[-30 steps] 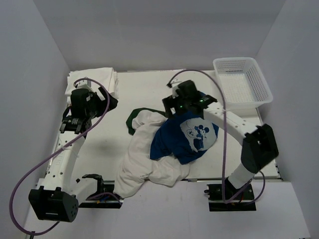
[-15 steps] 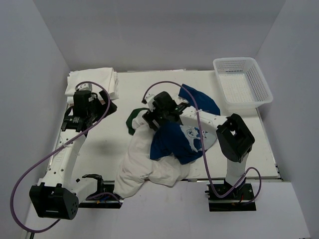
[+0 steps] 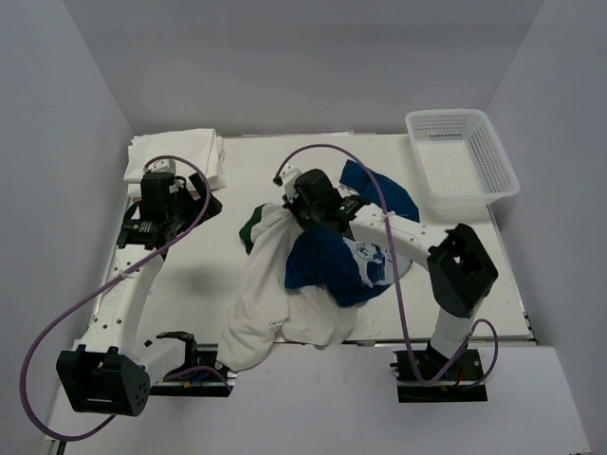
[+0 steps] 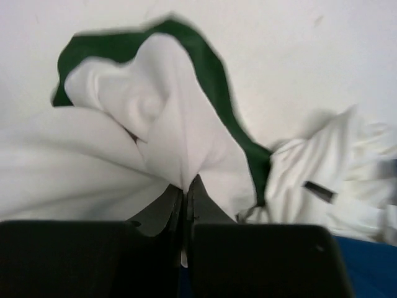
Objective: Fold and stack the t-shirts
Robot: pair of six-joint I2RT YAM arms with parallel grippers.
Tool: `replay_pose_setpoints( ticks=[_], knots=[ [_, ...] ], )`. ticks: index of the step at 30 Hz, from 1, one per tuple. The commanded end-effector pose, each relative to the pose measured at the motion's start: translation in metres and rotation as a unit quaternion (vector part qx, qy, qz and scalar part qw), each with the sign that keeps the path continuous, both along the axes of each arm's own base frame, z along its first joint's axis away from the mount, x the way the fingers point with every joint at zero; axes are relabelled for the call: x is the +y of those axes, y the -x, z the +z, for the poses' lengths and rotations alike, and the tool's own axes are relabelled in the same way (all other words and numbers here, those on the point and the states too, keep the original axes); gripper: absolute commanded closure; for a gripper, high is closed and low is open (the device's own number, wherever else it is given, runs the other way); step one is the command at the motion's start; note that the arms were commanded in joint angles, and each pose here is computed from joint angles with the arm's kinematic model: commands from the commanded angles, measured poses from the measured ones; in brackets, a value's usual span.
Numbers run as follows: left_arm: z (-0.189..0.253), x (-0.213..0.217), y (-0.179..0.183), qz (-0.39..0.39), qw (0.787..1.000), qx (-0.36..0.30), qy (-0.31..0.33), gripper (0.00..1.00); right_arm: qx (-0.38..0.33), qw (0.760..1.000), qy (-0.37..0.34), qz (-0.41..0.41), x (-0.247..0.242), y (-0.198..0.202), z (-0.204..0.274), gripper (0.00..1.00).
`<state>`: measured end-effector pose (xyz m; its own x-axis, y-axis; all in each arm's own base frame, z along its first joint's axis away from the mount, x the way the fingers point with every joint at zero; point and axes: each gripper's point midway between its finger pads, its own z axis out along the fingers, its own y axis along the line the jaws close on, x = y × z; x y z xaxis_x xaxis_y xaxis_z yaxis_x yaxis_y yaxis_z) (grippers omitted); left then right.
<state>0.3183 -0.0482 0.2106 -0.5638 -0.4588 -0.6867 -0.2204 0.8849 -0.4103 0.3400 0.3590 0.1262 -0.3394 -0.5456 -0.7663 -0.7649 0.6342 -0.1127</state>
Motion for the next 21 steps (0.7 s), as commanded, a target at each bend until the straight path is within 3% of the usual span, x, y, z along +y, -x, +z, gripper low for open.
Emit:
replay_pose_setpoints(
  ticks=[1,5,9,13,16,19,21],
  knots=[
    [0.015,-0.008,-0.004,-0.021,0.999,-0.026,0.01,0.0,-0.142,0.981,-0.125,-0.05,0.004,-0.034,0.137,1.0],
    [0.017,-0.012,-0.005,-0.029,0.999,-0.031,0.016,0.0,-0.184,0.962,-0.166,-0.111,-0.016,-0.045,0.195,1.0],
    [0.02,-0.016,-0.005,-0.039,0.998,-0.035,0.023,0.0,-0.304,0.903,-0.257,-0.163,-0.061,-0.046,0.321,1.0],
    [0.023,-0.018,-0.008,-0.041,0.998,-0.043,0.03,0.0,-0.374,0.851,-0.314,-0.192,-0.095,-0.035,0.402,1.0],
    [0.023,-0.022,-0.009,-0.05,0.997,-0.043,0.036,0.0,-0.427,0.807,-0.324,-0.247,-0.131,-0.037,0.454,1.0],
    [0.022,-0.024,-0.01,-0.054,0.997,-0.045,0.039,0.0,-0.451,0.793,-0.295,-0.282,-0.146,-0.051,0.468,1.0],
    [0.019,-0.024,-0.011,-0.051,0.997,-0.039,0.042,0.0,-0.478,0.768,-0.281,-0.319,-0.167,-0.059,0.488,1.0]
  ],
)
